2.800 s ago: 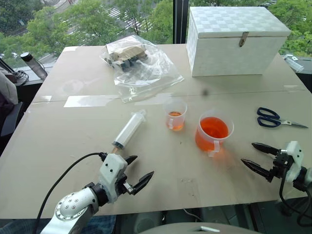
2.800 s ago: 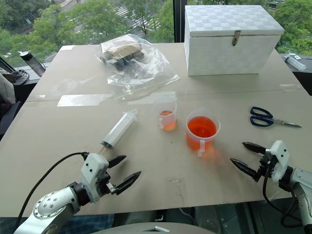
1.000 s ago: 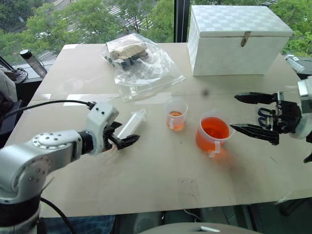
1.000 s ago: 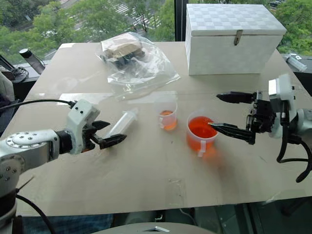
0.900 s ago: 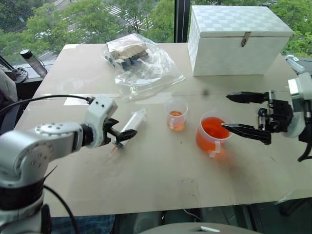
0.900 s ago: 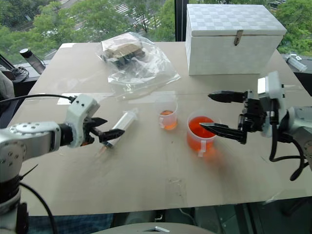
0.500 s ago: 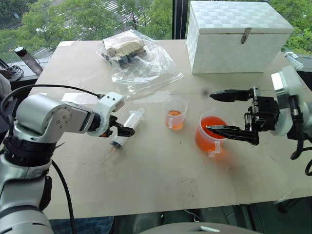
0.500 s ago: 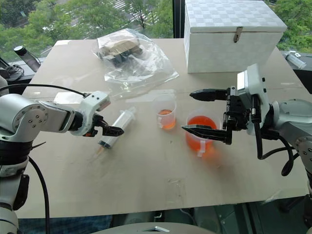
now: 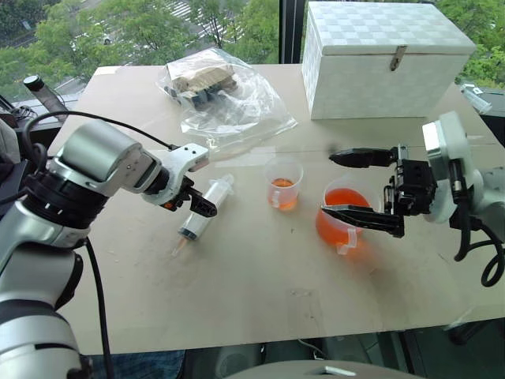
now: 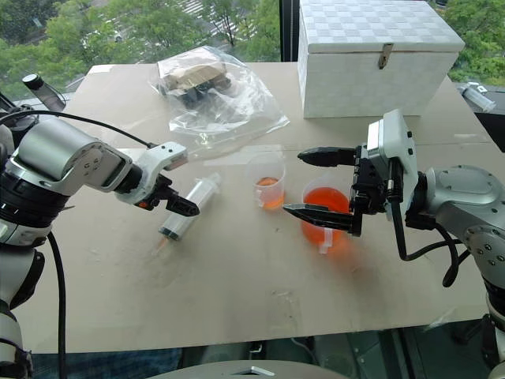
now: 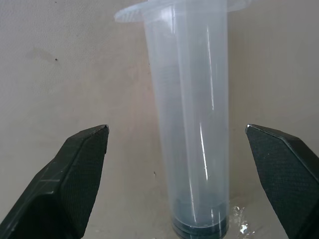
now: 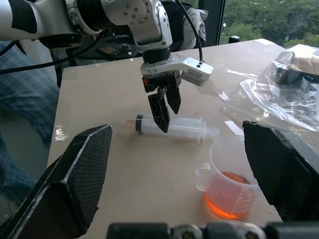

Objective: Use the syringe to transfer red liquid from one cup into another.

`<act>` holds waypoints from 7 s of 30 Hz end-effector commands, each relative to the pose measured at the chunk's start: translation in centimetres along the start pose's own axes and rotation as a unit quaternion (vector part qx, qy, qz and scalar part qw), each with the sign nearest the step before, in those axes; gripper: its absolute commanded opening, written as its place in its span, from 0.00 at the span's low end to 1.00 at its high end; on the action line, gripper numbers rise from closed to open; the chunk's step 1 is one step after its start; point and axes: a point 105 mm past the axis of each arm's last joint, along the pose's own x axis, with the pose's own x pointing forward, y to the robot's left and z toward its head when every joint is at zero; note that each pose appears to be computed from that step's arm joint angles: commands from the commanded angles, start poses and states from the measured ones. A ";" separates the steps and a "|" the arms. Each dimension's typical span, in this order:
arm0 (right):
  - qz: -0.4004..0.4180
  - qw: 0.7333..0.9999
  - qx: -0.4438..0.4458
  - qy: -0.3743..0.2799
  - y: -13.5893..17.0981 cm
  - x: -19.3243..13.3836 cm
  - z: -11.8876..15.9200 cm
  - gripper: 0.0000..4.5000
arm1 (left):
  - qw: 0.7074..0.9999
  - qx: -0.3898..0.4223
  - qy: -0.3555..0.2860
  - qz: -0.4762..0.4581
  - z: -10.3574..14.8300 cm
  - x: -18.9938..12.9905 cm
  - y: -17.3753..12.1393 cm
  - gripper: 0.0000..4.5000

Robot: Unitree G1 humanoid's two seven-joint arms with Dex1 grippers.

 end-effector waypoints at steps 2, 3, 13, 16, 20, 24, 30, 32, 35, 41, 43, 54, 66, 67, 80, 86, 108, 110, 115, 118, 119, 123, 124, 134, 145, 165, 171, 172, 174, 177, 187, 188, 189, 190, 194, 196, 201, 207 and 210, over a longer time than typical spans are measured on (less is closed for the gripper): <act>0.002 1.000 -0.021 -0.018 0.6 0.3 0.8 0.99 | 0.999 0.053 0.004 0.001 1.7 -0.3 0.3 1.00; 0.001 1.000 -0.022 -0.019 0.6 0.3 0.8 0.99 | 0.998 0.062 0.010 0.002 1.8 -0.2 0.5 1.00; -0.003 0.999 -0.022 -0.022 0.3 0.3 0.7 0.99 | 0.998 0.031 0.036 -0.044 2.7 0.0 -0.9 1.00; -0.005 0.999 -0.022 -0.024 0.3 0.3 0.7 0.99 | 0.998 0.030 0.045 -0.043 2.5 0.1 -1.0 1.00; -0.008 0.999 -0.023 -0.027 0.3 0.3 0.7 1.00 | 0.997 0.031 0.053 -0.037 2.1 0.6 -0.9 0.87; -0.013 0.999 -0.023 -0.028 0.3 0.2 0.8 1.00 | 0.998 0.024 0.053 -0.028 2.0 1.1 -0.7 0.50; -0.016 0.999 -0.018 -0.032 0.3 0.3 1.0 1.00 | 0.999 0.019 0.041 -0.014 2.2 1.8 -0.4 0.31; -0.018 0.999 -0.017 -0.027 0.2 0.2 0.9 1.00 | 0.999 0.026 0.032 -0.012 2.3 1.5 -0.4 0.31; -0.020 1.000 -0.012 -0.018 0.2 0.0 0.6 1.00 | 0.999 0.041 0.008 0.000 2.8 0.2 0.2 0.31; -0.022 1.000 -0.003 -0.012 0.0 -0.5 0.4 1.00 | 0.997 0.049 -0.044 0.031 3.6 -3.5 1.7 0.31; -0.016 1.000 0.003 -0.014 0.1 -0.6 0.5 1.00 | 0.996 0.049 -0.061 0.038 3.7 -5.0 2.1 0.31; -0.031 0.996 0.044 -0.077 -2.4 -3.1 3.9 1.00 | 0.919 0.107 -0.377 -0.037 9.6 -14.6 -0.5 0.31; -0.178 0.969 0.030 -0.168 -7.5 -6.6 7.6 1.00 | 0.704 0.157 -0.664 -0.196 14.0 -19.0 -9.5 0.31; -0.185 0.967 0.027 -0.172 -7.6 -6.8 7.8 1.00 | 0.696 0.165 -0.668 -0.207 14.0 -18.6 -10.4 0.31; -0.232 0.957 -0.028 -0.170 -7.0 -8.7 9.4 1.00 | 0.691 0.305 -0.577 -0.310 11.8 -11.0 -19.0 0.31; -0.224 0.961 -0.027 -0.159 -6.5 -8.0 8.8 1.00 | 0.685 0.345 -0.570 -0.295 12.3 -8.5 -20.1 0.31; -0.202 0.977 -0.016 -0.069 -5.5 -6.6 5.8 1.00 | 0.657 0.346 -0.582 -0.332 13.5 -4.8 -21.5 0.31; -0.197 0.978 -0.012 -0.070 -5.6 -6.3 5.8 1.00 | 0.659 0.353 -0.576 -0.331 13.7 -4.2 -21.6 0.31; -0.176 0.983 0.001 -0.059 -5.4 -5.7 5.3 0.60 | 0.659 0.362 -0.568 -0.333 14.4 -3.2 -21.7 0.31; -0.173 0.984 0.008 -0.051 -5.3 -5.7 4.8 0.27 | 0.659 0.363 -0.568 -0.334 14.7 -3.1 -21.7 0.31; -0.173 0.984 0.010 -0.048 -5.3 -5.7 4.6 0.16 | 0.659 0.363 -0.568 -0.334 14.8 -3.1 -21.7 0.31; -0.180 0.983 0.015 -0.033 -5.4 -5.9 3.9 0.02 | 0.659 0.366 -0.567 -0.333 14.9 -2.9 -21.6 0.31; -0.183 0.983 0.016 -0.029 -5.5 -6.0 3.7 0.02 | 0.659 0.368 -0.565 -0.334 14.8 -2.8 -21.7 0.31; -0.215 0.973 0.021 -0.087 -6.5 -6.5 5.2 0.02 | 0.662 0.368 -0.553 -0.348 14.1 -2.0 -22.2 0.31; -0.279 0.940 0.051 -0.190 -8.5 -8.8 7.6 0.02 | 0.665 0.371 -0.543 -0.354 13.7 -1.4 -22.4 0.31; -0.302 0.930 0.065 -0.201 -9.1 -9.6 7.1 0.02 | 0.669 0.370 -0.541 -0.351 13.8 -1.3 -22.1 0.31; -0.272 0.949 0.076 -0.142 -8.2 -9.2 5.5 0.14 | 0.665 0.364 -0.555 -0.342 14.4 -1.8 -21.9 0.31; -0.262 0.953 0.077 -0.130 -7.8 -9.2 5.2 0.19 | 0.664 0.363 -0.558 -0.340 14.5 -2.0 -21.9 0.31; -0.257 0.956 0.074 -0.121 -7.5 -9.5 5.1 0.38 | 0.661 0.363 -0.563 -0.337 14.7 -2.4 -21.8 0.31; -0.264 0.954 0.072 -0.120 -7.4 -10.7 5.3 0.71 | 0.657 0.364 -0.570 -0.333 15.0 -3.0 -21.7 0.31; -0.287 0.941 0.124 -0.128 -6.2 -16.3 3.5 0.92 | 0.632 0.364 -0.602 -0.326 14.9 -7.8 -22.1 0.31; -0.285 0.942 0.126 -0.127 -6.2 -16.2 3.3 0.92 | 0.632 0.362 -0.602 -0.326 14.9 -8.0 -22.1 0.31; -0.285 0.942 0.126 -0.124 -6.1 -15.9 3.0 0.92 | 0.634 0.360 -0.602 -0.325 14.9 -8.2 -22.1 0.31; -0.285 0.943 0.125 -0.119 -6.2 -15.6 2.6 0.92 | 0.635 0.359 -0.603 -0.323 15.0 -8.4 -22.1 0.31; -0.273 0.948 0.118 -0.114 -6.0 -13.6 1.5 0.92 | 0.641 0.345 -0.608 -0.316 15.2 -9.3 -21.4 0.31; -0.272 0.949 0.116 -0.113 -6.0 -13.2 1.4 0.92 | 0.643 0.344 -0.607 -0.317 15.2 -9.4 -21.3 0.31; -0.271 0.948 0.117 -0.122 -6.2 -12.8 1.5 0.92 | 0.651 0.335 -0.602 -0.318 15.0 -9.4 -21.0 0.31; -0.266 0.949 0.108 -0.129 -6.4 -12.0 2.0 0.92 | 0.667 0.326 -0.606 -0.285 15.3 -9.7 -19.3 0.31; -0.255 0.952 0.099 -0.138 -6.5 -11.2 2.7 0.92 | 0.680 0.319 -0.612 -0.247 15.6 -10.2 -17.3 0.31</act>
